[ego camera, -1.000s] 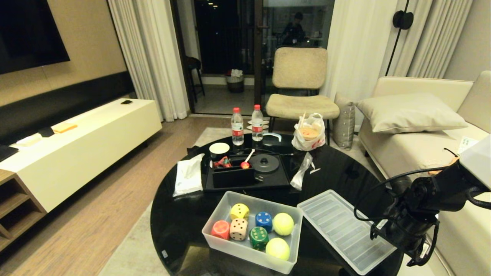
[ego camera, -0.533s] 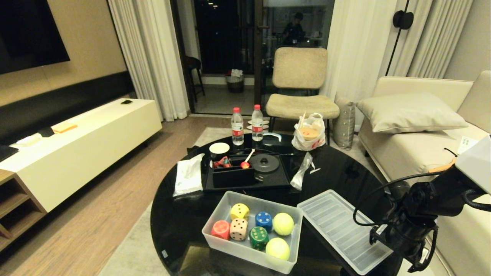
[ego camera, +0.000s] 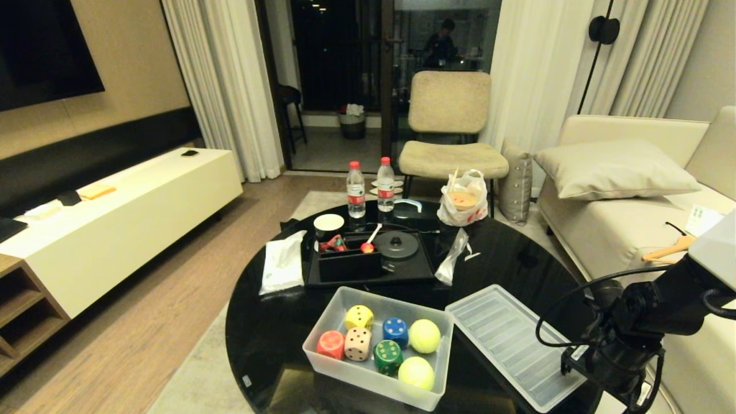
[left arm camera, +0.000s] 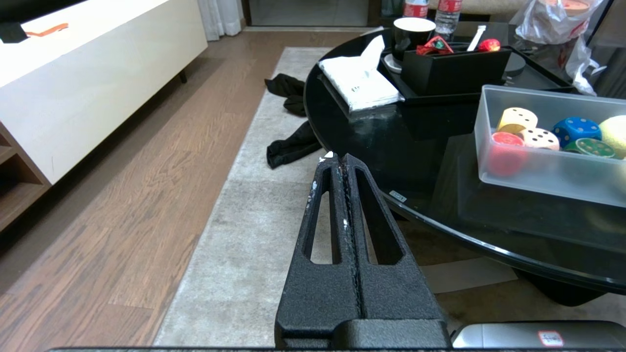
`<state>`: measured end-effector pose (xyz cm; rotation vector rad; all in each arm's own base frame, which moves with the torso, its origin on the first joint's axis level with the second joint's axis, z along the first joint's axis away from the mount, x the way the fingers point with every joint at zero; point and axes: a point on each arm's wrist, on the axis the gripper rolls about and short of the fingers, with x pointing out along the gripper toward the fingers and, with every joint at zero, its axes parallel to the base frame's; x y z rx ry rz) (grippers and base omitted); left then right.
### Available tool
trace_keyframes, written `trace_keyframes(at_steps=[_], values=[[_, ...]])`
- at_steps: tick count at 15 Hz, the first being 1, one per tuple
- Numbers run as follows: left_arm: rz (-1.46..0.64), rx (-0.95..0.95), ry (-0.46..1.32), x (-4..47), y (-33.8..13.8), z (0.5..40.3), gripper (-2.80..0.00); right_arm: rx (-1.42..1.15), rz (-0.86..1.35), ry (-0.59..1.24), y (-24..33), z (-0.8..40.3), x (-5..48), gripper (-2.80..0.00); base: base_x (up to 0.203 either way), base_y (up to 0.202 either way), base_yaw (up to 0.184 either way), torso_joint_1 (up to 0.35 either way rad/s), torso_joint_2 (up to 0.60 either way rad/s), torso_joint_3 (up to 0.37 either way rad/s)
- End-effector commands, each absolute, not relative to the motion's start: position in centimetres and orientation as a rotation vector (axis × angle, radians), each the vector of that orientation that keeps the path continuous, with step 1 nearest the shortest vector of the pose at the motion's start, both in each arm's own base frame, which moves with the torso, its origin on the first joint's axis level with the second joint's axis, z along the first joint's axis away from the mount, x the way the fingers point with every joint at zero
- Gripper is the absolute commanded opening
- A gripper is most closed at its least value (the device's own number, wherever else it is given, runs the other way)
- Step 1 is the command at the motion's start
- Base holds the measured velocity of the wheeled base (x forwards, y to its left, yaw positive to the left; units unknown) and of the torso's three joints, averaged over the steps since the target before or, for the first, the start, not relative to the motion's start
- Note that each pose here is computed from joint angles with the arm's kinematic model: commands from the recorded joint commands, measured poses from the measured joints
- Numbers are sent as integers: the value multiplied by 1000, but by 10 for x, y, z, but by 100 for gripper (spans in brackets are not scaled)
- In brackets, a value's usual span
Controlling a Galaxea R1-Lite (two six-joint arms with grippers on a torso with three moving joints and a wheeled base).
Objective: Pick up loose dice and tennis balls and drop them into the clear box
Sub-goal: Close the lid
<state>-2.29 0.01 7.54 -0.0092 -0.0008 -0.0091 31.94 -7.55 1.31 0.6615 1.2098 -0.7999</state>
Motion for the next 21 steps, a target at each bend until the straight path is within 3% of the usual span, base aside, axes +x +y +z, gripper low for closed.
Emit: trace_keyframes(at_steps=[1, 21], values=[[-9, -11, 2, -23, 0, 75, -280, 666, -804, 1215, -76, 12, 319, 0, 0, 0, 0, 0, 0, 0], [-11, -9, 2, -23, 0, 75, -280, 672, -797, 1212, -72, 18, 304, 0, 0, 0, 0, 0, 0, 0]])
